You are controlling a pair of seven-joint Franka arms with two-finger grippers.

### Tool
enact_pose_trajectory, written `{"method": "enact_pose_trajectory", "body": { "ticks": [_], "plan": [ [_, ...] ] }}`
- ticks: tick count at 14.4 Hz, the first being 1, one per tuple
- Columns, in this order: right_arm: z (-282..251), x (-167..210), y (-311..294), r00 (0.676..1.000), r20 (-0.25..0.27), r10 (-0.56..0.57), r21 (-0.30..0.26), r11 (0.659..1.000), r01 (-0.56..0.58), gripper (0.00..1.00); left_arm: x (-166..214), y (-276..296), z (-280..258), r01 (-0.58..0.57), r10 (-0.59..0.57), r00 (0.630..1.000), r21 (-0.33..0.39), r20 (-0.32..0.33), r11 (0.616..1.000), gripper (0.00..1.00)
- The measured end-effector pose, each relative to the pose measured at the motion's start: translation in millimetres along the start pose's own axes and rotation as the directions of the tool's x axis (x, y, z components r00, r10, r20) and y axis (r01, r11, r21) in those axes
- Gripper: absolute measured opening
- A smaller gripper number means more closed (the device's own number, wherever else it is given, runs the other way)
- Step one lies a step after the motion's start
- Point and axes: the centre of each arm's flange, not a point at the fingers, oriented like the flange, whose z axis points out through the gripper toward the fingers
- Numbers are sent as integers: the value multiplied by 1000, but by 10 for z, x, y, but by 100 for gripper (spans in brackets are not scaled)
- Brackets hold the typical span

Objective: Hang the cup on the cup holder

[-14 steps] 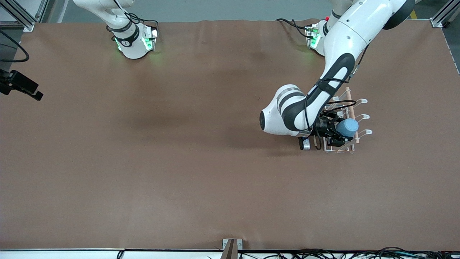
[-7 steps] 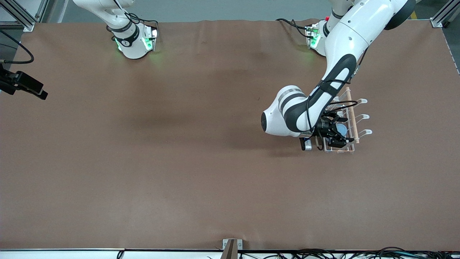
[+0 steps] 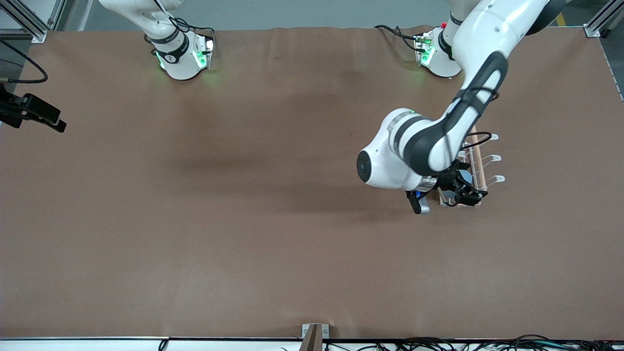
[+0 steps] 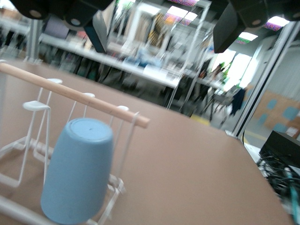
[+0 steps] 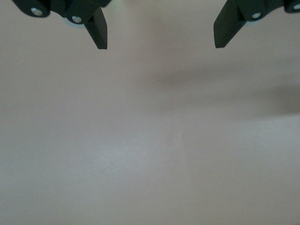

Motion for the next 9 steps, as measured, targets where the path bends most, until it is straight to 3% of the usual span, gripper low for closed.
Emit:
{"method": "enact_pose_trajectory", "body": {
  "ticks": [2,4,7,9],
  "plan": [
    [0,-1,-5,1000,0,-2,0,1000,2,100,-310,-238,-329,104,-108,988,-46,-114,994,100],
    [0,-1,-11,1000,0,-3,0,1000,3,100,-510,-365,-530,231,-255,943,-130,-213,964,100],
    [2,-3,-16,1000,2,-4,0,1000,4,100,-824,-464,-781,433,-520,803,-315,-292,845,100],
    [3,-5,-20,1000,3,-5,0,1000,5,100,-1118,-557,-886,487,-646,701,-459,-303,743,100]
  ]
}}
